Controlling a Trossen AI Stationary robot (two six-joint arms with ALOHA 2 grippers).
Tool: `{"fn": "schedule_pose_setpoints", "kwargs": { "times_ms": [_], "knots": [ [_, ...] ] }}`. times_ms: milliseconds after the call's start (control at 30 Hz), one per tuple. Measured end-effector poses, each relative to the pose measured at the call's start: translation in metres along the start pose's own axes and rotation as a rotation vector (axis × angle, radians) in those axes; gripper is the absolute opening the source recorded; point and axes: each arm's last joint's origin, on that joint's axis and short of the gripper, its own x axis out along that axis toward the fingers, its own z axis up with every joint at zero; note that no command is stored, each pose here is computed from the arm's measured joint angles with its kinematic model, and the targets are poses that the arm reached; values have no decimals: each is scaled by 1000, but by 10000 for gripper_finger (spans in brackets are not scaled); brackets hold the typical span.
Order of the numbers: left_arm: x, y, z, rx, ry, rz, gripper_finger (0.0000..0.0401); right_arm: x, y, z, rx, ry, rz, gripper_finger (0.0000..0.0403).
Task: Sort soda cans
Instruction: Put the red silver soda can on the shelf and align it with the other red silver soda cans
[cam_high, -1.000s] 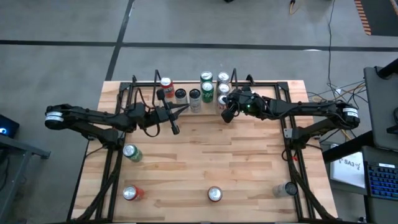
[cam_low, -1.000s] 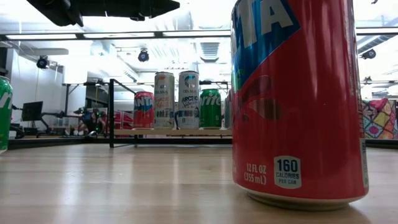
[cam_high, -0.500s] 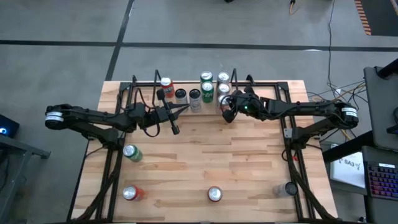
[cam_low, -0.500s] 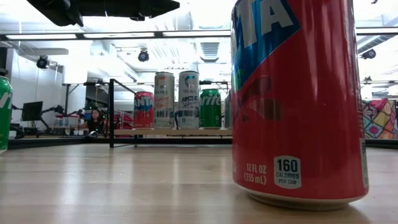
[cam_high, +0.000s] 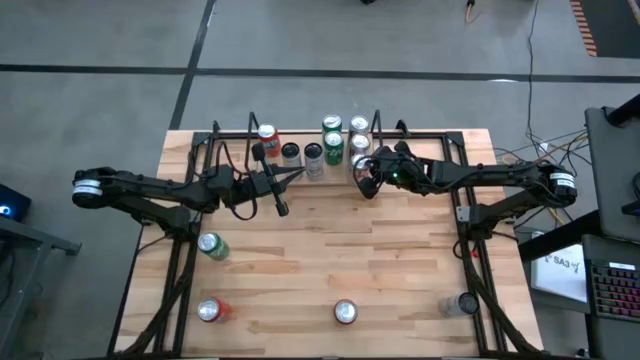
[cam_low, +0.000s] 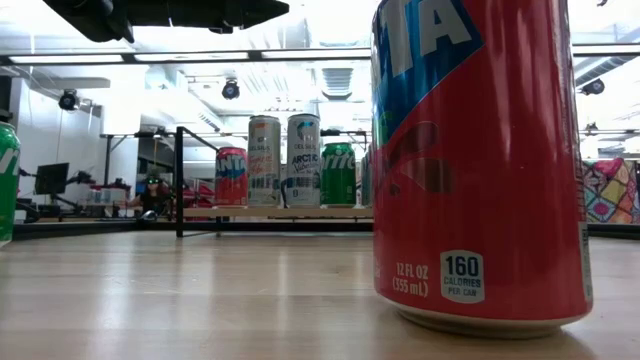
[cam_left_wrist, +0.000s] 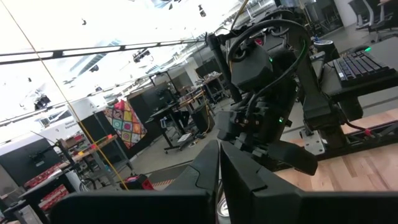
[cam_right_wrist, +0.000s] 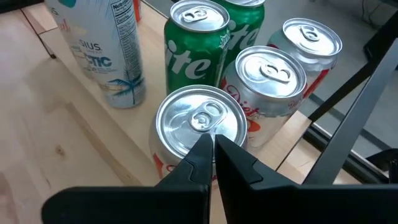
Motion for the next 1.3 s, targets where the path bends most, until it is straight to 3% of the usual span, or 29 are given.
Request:
{"fn": "schedule_pose_setpoints", "kwargs": {
  "times_ms": [433, 767, 967, 1167, 1300],
  "knots": [
    [0, 0, 0, 0, 1, -1, 0, -5, 2, 9, -7, -44, -17, 9],
    [3, -4, -5, 8, 19, -12, 0, -16, 16, 43, 54, -71, 240, 9],
    [4, -4, -5, 6, 5, -4, 0, 0, 25, 51, 18, -51, 204, 9],
    [4, -4, -5, 5, 3, -3, 0, 16, 28, 58, -58, 83, 72, 9],
    [4, -4, -5, 5, 3, -3, 0, 21, 28, 65, -42, 148, 42, 9]
  ]
}}
